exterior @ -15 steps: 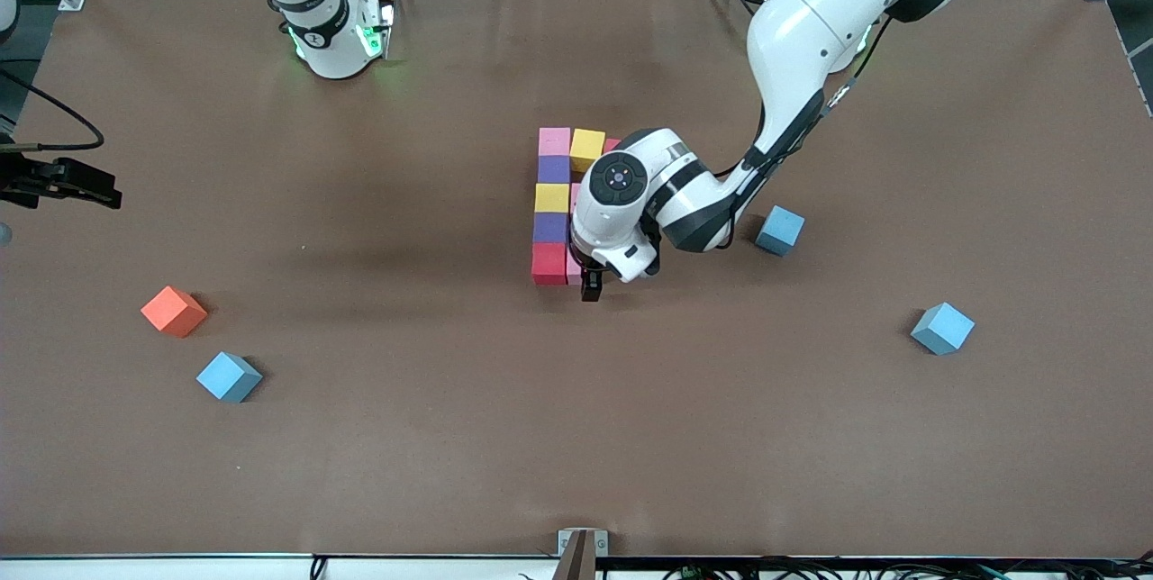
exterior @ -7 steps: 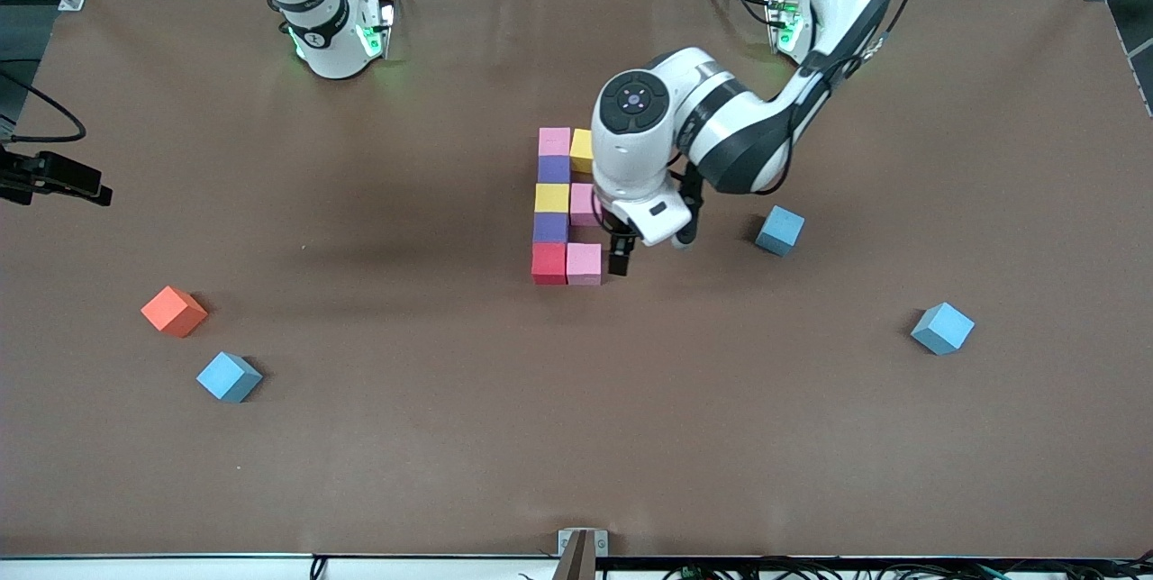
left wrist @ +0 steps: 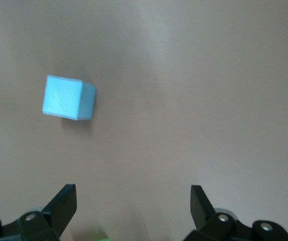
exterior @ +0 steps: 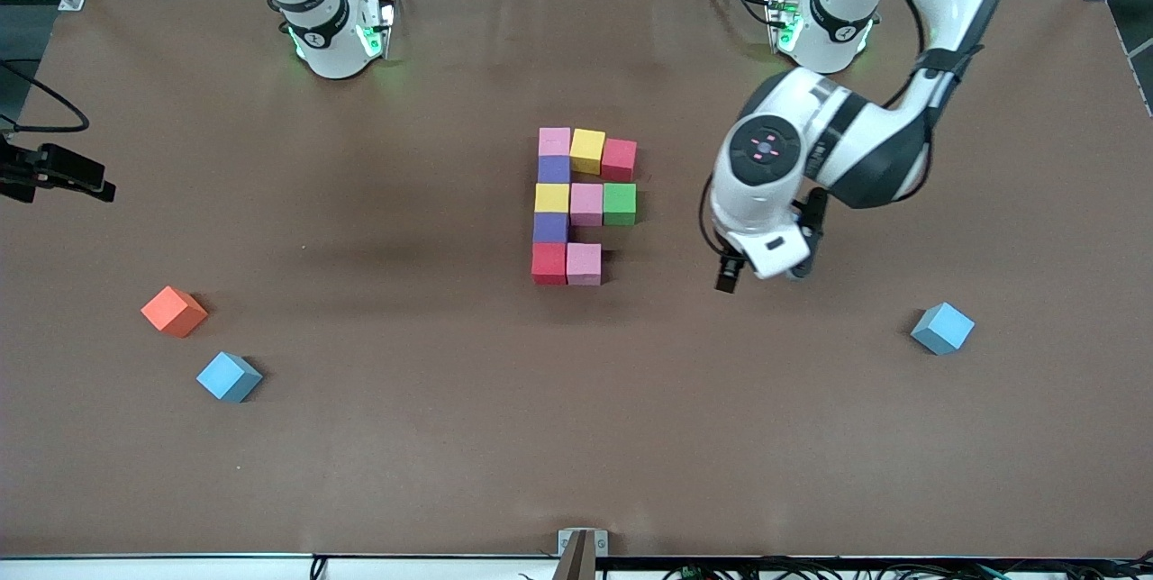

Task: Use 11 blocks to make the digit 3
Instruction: 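Move the left gripper to the light blue block and grasp it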

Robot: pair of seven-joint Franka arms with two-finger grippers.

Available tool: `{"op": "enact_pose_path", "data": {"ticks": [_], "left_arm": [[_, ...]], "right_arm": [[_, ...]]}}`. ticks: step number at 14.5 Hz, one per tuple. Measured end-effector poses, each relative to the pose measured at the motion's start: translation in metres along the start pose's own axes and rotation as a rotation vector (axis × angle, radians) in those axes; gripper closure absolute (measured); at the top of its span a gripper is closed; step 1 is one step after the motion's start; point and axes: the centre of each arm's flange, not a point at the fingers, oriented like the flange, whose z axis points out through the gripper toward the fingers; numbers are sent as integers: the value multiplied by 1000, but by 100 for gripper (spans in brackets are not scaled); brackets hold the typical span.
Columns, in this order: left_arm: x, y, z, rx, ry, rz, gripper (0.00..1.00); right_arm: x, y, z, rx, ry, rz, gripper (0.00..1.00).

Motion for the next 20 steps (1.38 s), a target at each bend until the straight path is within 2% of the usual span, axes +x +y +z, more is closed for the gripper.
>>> {"op": "enact_pose_path", "data": {"ticks": [2,4,6,10,15,20], "left_arm": [[31,-7,9,15,-16,-4,0],[50,-18,19,-7,-52,1,0],[50,-33,31,-6,-71,19,0],[37,-60,62,18,-59,52,0],[20,-102,115,46,-39,106,0],[20,-114,128,71,-30,133,0]], "right_arm": [[-14,2,-12,2,-4,4,0],[-29,3,-28,3,4,4,0],[-41,1,-41,2,12,1,0],[-59,-4,-47,3,6,-10,0],[-62,-13,-32,0,13,-28,0],[-61,-13,-33,-4,28,-29,0]]}}
